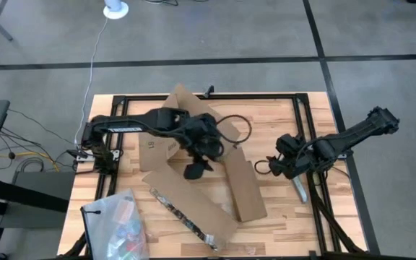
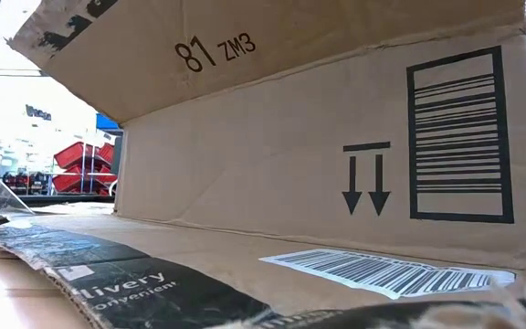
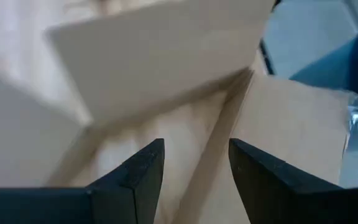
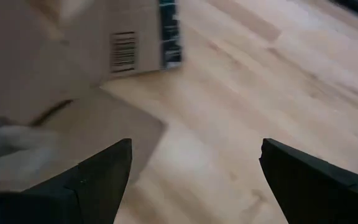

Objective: Unpack boxes
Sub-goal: Break down the box until it is fully flat

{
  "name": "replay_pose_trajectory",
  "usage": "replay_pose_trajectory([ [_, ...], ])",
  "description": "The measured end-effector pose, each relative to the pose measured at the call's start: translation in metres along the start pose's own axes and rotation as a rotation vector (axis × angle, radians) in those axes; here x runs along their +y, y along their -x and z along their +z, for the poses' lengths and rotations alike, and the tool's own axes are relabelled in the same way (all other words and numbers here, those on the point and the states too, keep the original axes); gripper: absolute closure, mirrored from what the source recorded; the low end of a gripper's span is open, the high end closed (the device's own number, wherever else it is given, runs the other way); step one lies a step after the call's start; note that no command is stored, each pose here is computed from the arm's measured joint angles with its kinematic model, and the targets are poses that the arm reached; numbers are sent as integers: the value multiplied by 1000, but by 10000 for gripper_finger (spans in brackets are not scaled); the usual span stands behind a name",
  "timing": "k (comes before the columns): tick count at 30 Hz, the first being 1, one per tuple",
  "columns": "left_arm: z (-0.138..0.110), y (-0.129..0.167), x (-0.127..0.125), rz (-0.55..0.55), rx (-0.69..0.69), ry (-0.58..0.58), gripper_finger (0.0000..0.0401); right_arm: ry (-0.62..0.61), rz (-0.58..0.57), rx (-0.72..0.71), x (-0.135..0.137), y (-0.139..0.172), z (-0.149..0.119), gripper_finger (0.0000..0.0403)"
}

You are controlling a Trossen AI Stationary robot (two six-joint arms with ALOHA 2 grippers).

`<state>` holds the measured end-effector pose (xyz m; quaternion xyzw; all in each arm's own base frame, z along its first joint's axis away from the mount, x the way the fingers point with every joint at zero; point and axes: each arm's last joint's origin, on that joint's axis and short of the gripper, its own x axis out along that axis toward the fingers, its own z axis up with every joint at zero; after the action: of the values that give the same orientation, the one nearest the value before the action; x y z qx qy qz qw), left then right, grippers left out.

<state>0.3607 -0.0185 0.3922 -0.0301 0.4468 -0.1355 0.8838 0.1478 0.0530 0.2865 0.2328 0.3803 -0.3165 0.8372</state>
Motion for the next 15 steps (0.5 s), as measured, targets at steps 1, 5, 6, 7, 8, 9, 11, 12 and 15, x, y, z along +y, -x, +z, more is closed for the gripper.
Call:
replay_pose_trajectory([
  [1, -2, 6, -3, 20, 8, 12, 233, -44, 42, 8, 0, 8, 5, 70],
  [5, -12, 10, -12, 78, 92, 40, 233, -196, 236, -31, 12, 29, 20, 70],
  [6, -14, 8, -14, 90, 116, 46, 233, -203, 264, -37, 16, 29, 20, 70],
  [7, -15, 7, -17, 99, 136, 48, 233, -198, 281, -41, 20, 28, 21, 70],
  [8, -17, 8, -20, 105, 147, 41, 233, -192, 288, -43, 23, 26, 21, 70],
  [9, -18, 8, -25, 105, 158, 31, 233, -187, 283, -39, 26, 24, 21, 70],
  [11, -22, 7, -36, 88, 200, 8, 233, -178, 254, -33, 27, 20, 20, 70],
  [12, -25, 6, -43, 77, 230, -5, 233, -176, 245, -32, 28, 18, 20, 70],
  [15, -34, 7, -66, 47, 309, -56, 233, -163, 207, -26, 27, 14, 20, 70],
])
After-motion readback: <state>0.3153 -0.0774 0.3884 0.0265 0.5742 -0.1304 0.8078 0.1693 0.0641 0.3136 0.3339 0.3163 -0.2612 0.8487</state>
